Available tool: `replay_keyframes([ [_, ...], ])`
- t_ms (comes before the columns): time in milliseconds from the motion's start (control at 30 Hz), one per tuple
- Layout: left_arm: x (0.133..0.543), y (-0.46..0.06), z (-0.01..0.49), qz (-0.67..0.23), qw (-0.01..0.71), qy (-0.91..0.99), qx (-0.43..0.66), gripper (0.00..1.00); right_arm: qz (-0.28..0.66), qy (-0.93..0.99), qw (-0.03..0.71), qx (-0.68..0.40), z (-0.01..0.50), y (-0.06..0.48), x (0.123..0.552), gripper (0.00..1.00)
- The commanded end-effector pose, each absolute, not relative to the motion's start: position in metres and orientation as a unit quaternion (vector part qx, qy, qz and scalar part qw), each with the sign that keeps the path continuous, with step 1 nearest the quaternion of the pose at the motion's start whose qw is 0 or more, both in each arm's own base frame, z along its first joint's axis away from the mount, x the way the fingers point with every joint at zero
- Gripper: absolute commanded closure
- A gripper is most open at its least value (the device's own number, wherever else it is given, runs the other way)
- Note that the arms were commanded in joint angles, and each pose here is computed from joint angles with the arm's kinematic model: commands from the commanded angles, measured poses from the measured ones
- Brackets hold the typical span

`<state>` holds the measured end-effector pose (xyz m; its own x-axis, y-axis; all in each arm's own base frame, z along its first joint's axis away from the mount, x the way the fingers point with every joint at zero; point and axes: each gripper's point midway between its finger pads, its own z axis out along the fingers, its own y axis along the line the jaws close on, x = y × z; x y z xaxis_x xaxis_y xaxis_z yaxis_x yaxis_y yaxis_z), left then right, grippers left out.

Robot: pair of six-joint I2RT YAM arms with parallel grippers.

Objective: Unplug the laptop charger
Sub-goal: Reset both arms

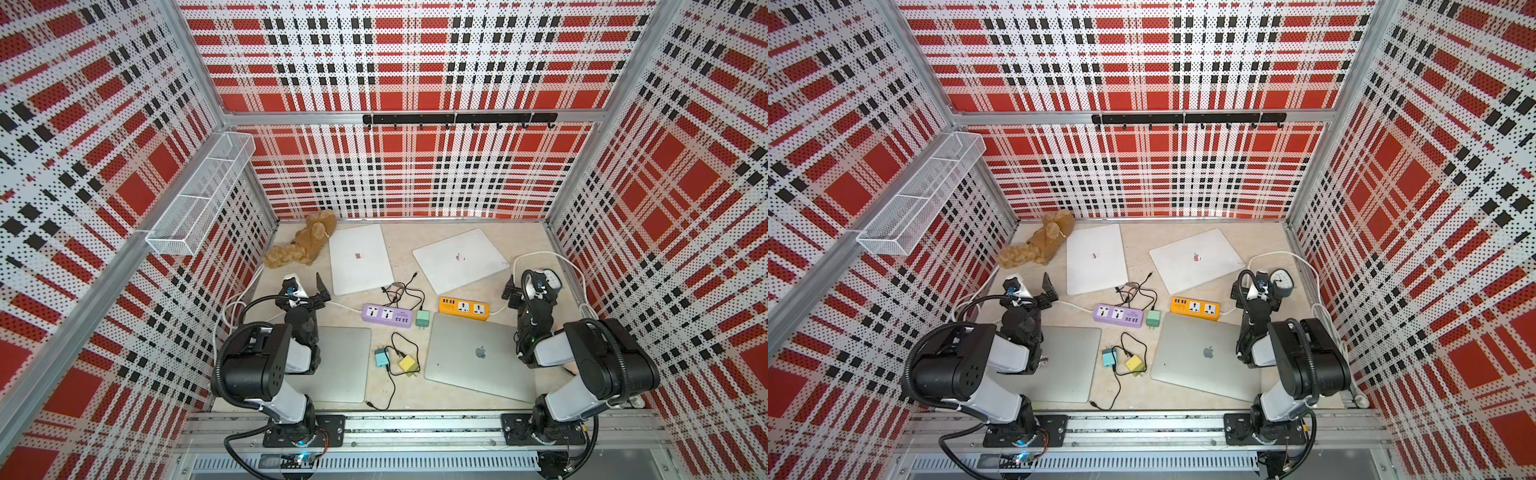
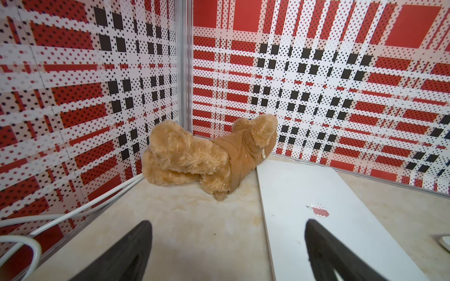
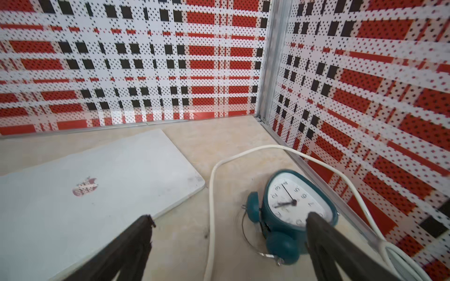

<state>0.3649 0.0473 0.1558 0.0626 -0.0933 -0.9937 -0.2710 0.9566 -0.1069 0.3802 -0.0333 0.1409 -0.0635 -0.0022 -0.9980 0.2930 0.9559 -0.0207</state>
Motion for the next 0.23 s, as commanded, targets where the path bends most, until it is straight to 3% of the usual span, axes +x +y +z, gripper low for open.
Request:
replay_keyframes([
  [0, 0.3643, 0.0461, 0.1607, 0.059, 0.722, 0.676, -0.133, 0.02, -0.087, 0.737, 0.663, 0.099, 0.1316, -0.0312, 0.3823, 0.0],
  [200, 0.3673, 0.0467, 0.1582, 0.063, 0.717, 0.681, -0.133, 0.02, -0.089, 0.736, 0.664, 0.098, 0.1321, -0.0316, 0.382, 0.0],
])
